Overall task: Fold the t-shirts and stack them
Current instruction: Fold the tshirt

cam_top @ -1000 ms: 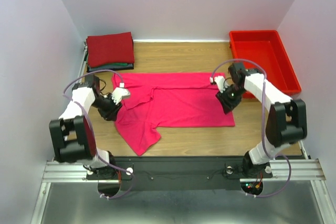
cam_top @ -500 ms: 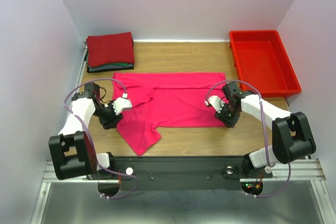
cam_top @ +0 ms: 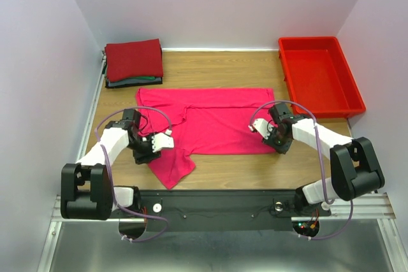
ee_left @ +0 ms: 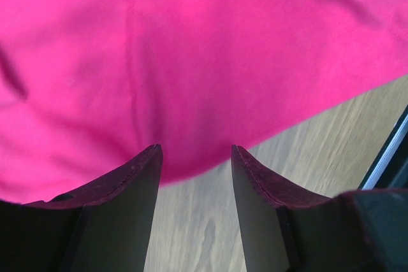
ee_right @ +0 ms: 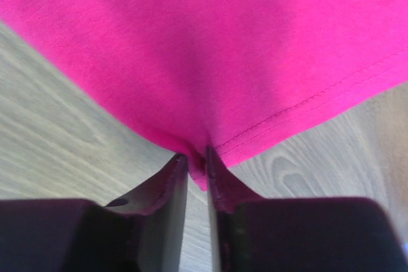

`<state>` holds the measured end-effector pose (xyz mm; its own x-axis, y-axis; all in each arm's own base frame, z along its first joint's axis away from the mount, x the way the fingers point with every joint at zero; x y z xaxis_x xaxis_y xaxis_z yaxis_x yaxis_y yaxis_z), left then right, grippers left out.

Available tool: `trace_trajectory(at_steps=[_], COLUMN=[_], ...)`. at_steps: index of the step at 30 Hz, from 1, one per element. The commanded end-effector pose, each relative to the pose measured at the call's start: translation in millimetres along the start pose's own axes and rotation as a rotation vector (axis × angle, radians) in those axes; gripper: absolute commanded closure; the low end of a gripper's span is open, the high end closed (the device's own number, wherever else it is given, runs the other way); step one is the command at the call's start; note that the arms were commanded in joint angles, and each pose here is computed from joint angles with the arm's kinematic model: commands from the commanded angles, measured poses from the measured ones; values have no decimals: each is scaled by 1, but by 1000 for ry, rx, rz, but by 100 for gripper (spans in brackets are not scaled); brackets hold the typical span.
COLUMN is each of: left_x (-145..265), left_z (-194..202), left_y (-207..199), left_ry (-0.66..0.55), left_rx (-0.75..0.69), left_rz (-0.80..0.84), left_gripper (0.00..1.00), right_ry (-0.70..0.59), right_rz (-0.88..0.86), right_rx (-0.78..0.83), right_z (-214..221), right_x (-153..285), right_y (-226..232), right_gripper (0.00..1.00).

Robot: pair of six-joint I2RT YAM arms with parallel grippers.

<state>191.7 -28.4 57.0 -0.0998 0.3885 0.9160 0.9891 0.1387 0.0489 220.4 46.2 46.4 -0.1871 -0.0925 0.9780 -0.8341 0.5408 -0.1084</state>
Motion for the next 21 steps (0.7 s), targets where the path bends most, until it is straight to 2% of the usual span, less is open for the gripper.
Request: trace_trajectory(at_steps=[1, 5, 7, 8, 9, 12, 18, 21], left_x=[-13, -21, -18, -18, -14, -4, 23, 33], left_z=[4, 15, 16, 16, 13, 8, 0, -5], left_y=[-6, -6, -7, -10, -9, -10, -6, -11], left_ry=[36, 90, 99, 102, 92, 81, 81, 61], left_rx=[-32, -26, -30, -30, -40, -39, -63, -50], left_rz=[-6, -10, -6, 7, -5, -28, -91, -60], left_gripper=[41, 51, 76, 76, 86, 100, 100, 100], right_ry=[-19, -8, -14, -14, -18, -12, -11, -18], right_rz=[46, 71, 80, 80, 83, 88, 106, 106], right_rx=[8, 7, 2, 2, 2, 7, -6, -12], right_z=[-5, -4, -5, -5, -5, -2, 1, -1], right_x=[-6, -3, 2, 3, 7, 12, 27, 40], right_y=[-7, -9, -10, -10, -10, -9, -8, -9], right_gripper=[80, 91, 97, 98, 99, 100, 99, 99])
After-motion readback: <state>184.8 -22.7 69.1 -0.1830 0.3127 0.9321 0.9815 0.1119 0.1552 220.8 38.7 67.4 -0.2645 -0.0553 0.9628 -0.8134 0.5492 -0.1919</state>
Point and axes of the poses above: each gripper's point midway between its finger pads, its own x axis back along the fingers, its own y axis along the line the jaws close on, z = x × y, the point moved 3 cm from there along x, back along the fingers, and after that the axes turned 2 degrees about -x, right-handed, at the moved point
